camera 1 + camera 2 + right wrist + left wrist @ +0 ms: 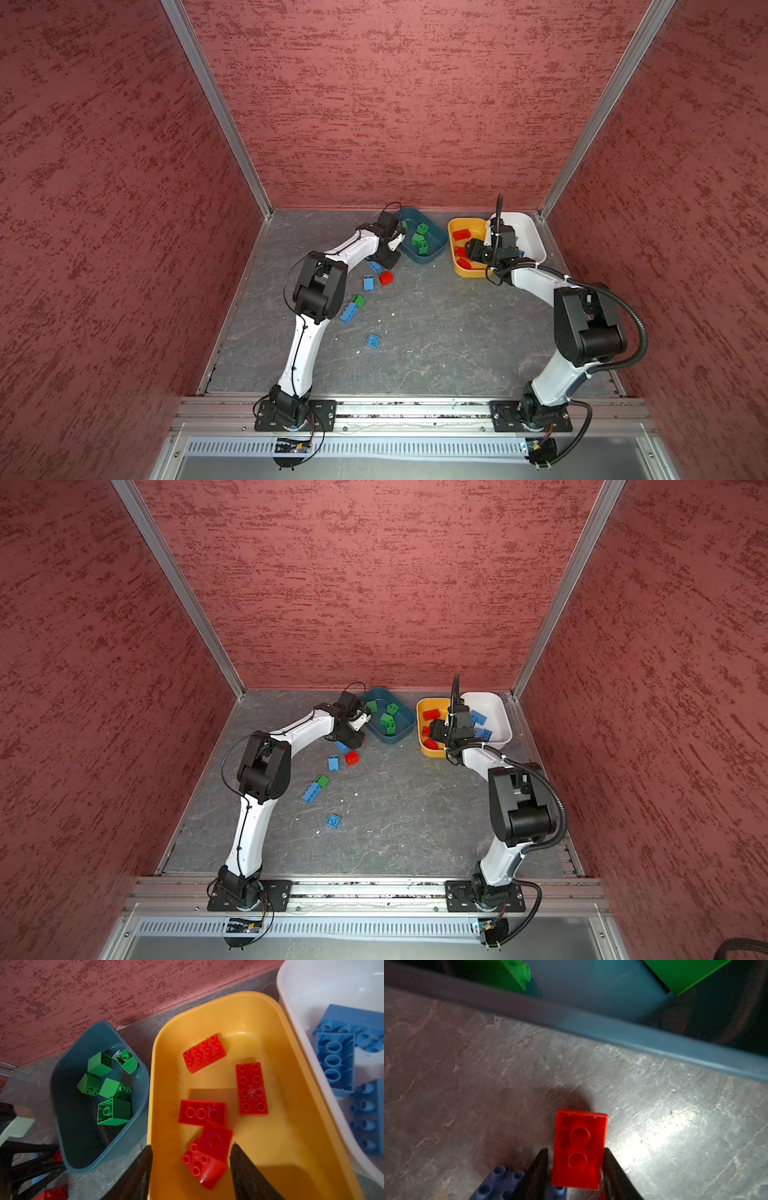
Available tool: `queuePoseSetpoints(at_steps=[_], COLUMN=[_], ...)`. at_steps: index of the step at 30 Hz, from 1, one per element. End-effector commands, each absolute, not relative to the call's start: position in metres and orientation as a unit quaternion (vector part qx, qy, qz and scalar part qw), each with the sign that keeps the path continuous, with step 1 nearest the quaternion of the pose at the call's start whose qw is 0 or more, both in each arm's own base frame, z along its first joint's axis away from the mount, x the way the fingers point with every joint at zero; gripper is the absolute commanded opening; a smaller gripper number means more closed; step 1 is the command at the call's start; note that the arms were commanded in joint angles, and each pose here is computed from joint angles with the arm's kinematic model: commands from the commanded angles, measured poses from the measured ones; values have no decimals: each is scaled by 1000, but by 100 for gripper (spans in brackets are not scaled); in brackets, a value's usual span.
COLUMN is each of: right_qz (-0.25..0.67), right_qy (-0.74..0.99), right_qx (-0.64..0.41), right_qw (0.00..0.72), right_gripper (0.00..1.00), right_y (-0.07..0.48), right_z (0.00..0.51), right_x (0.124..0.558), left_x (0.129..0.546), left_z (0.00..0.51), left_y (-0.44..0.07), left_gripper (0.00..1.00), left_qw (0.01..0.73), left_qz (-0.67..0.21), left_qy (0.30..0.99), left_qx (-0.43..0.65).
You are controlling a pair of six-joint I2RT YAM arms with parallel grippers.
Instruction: Sort the legos into containers by color
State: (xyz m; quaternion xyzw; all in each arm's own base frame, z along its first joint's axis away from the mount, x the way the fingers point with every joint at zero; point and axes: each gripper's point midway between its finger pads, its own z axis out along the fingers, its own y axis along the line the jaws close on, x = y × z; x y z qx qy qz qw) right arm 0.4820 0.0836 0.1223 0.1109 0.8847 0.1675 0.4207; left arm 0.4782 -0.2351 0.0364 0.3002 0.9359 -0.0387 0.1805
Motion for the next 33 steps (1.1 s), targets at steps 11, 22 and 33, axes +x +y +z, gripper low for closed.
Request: queuePoseSetpoints(at_steps=[11,22,33], right_qz=[266,470,529], right_qy=[878,851,830], right_qx=[72,0,20], right_qw=[392,234,175], right_gripper=[81,78,68], right_y=[118,224,246], right_z=[143,147,146], right_x=[454,412,413], left_x=[460,418,400], left_z=[61,125,144], left_y=[-249,-304,-365], left_gripper=[21,14,10], left_qw=[228,308,348], left_qz=[-105,-235,-260], left_qy=[933,866,808], left_qx=[258,318,398])
